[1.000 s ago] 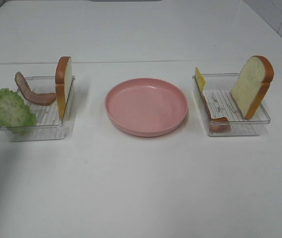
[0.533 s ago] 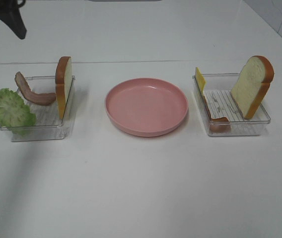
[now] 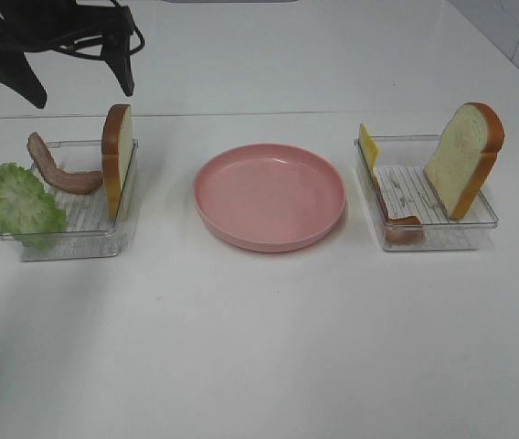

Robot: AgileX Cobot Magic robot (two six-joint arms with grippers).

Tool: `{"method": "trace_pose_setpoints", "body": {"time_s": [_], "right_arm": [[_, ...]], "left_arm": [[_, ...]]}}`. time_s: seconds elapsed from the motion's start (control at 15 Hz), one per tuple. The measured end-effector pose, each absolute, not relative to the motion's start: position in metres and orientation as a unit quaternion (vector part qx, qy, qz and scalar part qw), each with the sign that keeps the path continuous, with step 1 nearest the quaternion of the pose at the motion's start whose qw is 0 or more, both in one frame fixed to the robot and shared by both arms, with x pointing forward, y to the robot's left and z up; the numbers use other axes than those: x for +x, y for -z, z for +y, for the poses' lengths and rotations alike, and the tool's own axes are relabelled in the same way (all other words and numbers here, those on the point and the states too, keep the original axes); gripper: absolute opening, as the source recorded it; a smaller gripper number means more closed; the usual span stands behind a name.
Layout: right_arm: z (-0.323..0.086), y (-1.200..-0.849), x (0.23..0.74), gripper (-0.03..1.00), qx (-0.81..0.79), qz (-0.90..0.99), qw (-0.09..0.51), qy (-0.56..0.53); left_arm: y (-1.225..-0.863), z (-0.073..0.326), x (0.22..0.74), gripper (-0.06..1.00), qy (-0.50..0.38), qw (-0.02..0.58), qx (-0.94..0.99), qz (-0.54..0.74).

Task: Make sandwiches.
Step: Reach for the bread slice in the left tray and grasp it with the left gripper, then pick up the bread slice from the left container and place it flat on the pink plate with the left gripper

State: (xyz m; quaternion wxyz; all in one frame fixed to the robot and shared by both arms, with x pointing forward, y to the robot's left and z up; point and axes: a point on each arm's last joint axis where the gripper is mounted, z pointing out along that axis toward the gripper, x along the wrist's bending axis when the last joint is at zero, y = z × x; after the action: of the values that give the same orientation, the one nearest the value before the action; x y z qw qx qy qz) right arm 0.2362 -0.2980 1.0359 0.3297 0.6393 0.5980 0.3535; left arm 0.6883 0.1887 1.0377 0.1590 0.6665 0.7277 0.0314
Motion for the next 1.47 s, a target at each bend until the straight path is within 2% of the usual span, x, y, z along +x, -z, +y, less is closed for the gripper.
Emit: {"method": "trace_pose_setpoints", "body": {"time_s": [0.27, 0.4, 0.53, 0.67, 0.73, 0.87, 1.0, 1.4, 1.47], "right_arm": [[-0.298, -1.036, 0.236, 0.90, 0.639, 0.598, 0.330, -0.353], [-0.298, -1.036, 0.236, 0.90, 0.639, 0.598, 0.330, -0.353], [-0.298, -1.036, 0.236, 0.90, 0.639, 0.598, 0.330, -0.353], [-0.298, -1.036, 0.236, 0.90, 0.639, 0.598, 0.330, -0.353], [-0.298, -1.036, 0.236, 0.90, 0.639, 0.598, 0.330, -0.353], [-0.298, -1.036, 0.236, 0.90, 0.639, 0.598, 0.330, -0.353], [-0.298, -1.036, 0.236, 0.90, 0.639, 0.598, 0.330, -0.353], [-0.298, -1.036, 0.236, 0.90, 0.639, 0.598, 0.330, -0.353], [-0.298, -1.036, 0.236, 0.90, 0.639, 0.598, 0.330, -0.353]], "left_arm": [[-0.990, 0.184, 0.705, 0.95, -0.009, 0.129, 0.671, 0.730], [-0.980, 0.182, 0.710, 0.95, -0.010, 0.136, 0.671, 0.729], [-0.972, 0.181, 0.715, 0.90, -0.015, 0.147, 0.668, 0.729], [-0.970, 0.181, 0.716, 0.82, -0.014, 0.146, 0.667, 0.730], [-0.970, 0.181, 0.716, 0.68, -0.013, 0.148, 0.658, 0.738], [-0.970, 0.180, 0.717, 0.50, -0.015, 0.153, 0.653, 0.742], [-0.970, 0.181, 0.718, 0.20, -0.018, 0.152, 0.652, 0.742], [-0.981, 0.183, 0.712, 0.19, -0.010, 0.130, 0.657, 0.742], [-1.010, 0.183, 0.713, 0.19, -0.026, 0.153, 0.657, 0.738]]}}
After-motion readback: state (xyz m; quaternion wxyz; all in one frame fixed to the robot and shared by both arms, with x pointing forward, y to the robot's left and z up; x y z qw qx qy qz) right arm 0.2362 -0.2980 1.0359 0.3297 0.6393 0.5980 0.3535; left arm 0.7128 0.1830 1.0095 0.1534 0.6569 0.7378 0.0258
